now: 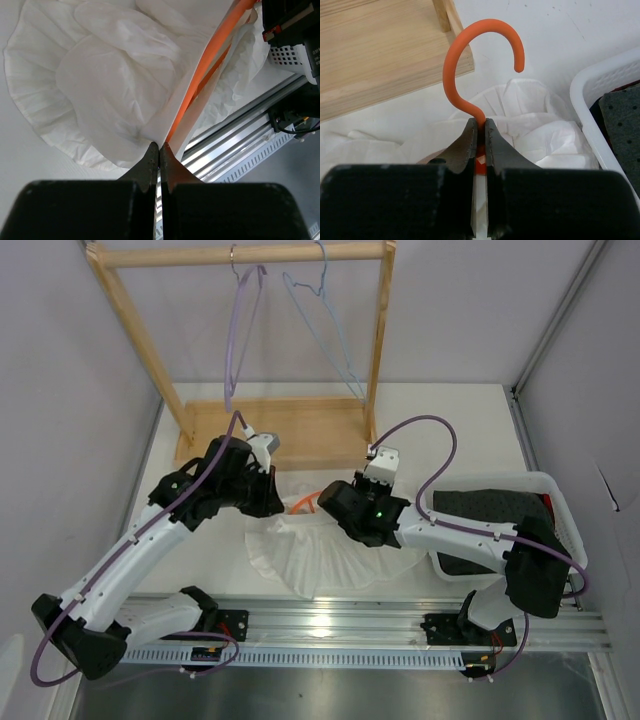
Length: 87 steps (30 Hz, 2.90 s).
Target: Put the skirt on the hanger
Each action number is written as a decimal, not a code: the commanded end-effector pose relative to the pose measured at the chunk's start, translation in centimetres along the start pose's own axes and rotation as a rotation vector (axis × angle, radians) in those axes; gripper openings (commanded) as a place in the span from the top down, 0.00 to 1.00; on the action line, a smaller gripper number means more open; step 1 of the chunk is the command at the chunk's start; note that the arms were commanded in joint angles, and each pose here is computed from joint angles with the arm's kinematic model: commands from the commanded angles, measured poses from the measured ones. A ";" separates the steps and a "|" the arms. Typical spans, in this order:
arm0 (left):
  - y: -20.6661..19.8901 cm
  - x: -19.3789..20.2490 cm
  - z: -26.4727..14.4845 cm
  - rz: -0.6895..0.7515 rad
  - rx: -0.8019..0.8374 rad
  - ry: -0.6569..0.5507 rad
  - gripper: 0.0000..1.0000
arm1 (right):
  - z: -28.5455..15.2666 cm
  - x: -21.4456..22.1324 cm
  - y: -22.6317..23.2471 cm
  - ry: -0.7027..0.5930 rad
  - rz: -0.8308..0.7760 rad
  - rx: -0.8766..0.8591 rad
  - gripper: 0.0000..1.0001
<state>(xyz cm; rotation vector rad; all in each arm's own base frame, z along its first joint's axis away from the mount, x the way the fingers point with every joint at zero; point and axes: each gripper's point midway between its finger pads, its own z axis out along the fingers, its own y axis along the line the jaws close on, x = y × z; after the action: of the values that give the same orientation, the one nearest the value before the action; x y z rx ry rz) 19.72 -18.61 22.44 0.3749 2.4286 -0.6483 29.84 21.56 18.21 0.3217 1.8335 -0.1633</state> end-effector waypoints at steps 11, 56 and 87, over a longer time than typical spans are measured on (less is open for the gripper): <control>-2.1 -5.1 -0.6 0.009 0.054 -0.116 1.00 | -3.8 -2.1 3.5 -0.049 -0.100 -0.079 1.00; -7.0 -5.9 -2.7 0.269 0.265 -0.265 0.63 | -10.5 -7.2 10.7 0.063 -0.026 -0.491 1.00; -6.9 -3.8 1.7 0.358 0.301 -0.183 0.58 | -11.4 -10.7 11.0 0.085 0.022 -0.609 1.00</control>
<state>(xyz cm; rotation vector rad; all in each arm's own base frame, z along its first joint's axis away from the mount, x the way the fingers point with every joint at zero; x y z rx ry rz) 20.54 -25.35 25.33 0.7843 2.0734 -0.8511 25.15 33.39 27.44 -0.1537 1.9514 0.3145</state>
